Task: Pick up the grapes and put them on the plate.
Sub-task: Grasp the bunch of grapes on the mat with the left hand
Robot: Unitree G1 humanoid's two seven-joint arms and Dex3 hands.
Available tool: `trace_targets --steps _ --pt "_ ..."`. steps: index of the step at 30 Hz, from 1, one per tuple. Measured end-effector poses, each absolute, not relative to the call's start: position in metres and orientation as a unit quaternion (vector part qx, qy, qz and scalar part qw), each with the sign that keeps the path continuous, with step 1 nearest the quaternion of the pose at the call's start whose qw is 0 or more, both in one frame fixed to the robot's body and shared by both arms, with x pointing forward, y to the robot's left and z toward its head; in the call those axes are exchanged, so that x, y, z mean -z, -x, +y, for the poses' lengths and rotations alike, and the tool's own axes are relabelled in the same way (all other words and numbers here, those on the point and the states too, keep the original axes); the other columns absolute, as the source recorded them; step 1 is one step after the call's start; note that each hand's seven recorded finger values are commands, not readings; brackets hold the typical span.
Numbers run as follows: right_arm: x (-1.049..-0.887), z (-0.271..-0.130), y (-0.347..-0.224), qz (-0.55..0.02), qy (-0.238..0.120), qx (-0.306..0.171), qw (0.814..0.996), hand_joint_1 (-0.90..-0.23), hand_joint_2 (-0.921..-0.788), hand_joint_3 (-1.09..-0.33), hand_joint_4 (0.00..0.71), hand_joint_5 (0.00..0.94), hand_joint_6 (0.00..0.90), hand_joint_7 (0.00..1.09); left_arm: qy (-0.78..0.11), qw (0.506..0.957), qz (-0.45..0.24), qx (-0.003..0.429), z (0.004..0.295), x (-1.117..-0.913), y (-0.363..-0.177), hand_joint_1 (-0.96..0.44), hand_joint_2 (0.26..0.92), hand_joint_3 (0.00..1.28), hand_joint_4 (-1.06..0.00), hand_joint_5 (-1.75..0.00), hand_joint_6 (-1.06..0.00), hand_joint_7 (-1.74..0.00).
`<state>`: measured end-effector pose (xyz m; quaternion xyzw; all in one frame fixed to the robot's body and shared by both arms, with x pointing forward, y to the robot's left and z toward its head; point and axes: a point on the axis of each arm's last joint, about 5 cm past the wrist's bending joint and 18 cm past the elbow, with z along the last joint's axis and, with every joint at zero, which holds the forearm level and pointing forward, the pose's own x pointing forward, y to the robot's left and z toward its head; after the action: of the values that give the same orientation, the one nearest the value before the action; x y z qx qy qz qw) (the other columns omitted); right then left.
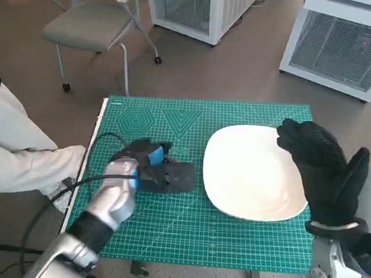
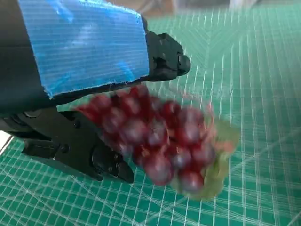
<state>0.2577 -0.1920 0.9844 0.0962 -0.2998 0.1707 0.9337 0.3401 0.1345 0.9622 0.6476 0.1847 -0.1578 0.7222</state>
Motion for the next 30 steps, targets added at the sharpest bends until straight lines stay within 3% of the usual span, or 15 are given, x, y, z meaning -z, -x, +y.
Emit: trace_targets --steps 24,28,30 --pt "-0.9838 -0.1937 -0.2568 -0.299 -0.096 -0.167 0.934 -0.370 -0.921 -0.644 0.416 0.750 0.204 1.00 -0.649 0.716 0.199 0.164 0.1373 -0.9528 -0.3490 0.01 0.801 0.02 -0.20 -0.02 -0.28 0.00" --pt "-0.9835 -0.1937 -0.2566 -0.299 -0.096 -0.167 0.935 -0.370 -0.921 -0.644 0.415 0.750 0.203 1.00 -0.648 0.717 0.200 0.165 0.1358 -0.9528 -0.3495 0.02 0.812 0.02 -0.29 -0.09 -0.28 0.00" --pt "-0.9836 -0.1936 -0.2565 -0.298 -0.097 -0.167 0.935 -0.370 -0.921 -0.644 0.415 0.751 0.203 1.00 -0.647 0.717 0.200 0.165 0.1356 -0.9529 -0.3497 0.03 0.821 0.02 -0.26 -0.27 -0.29 0.00"
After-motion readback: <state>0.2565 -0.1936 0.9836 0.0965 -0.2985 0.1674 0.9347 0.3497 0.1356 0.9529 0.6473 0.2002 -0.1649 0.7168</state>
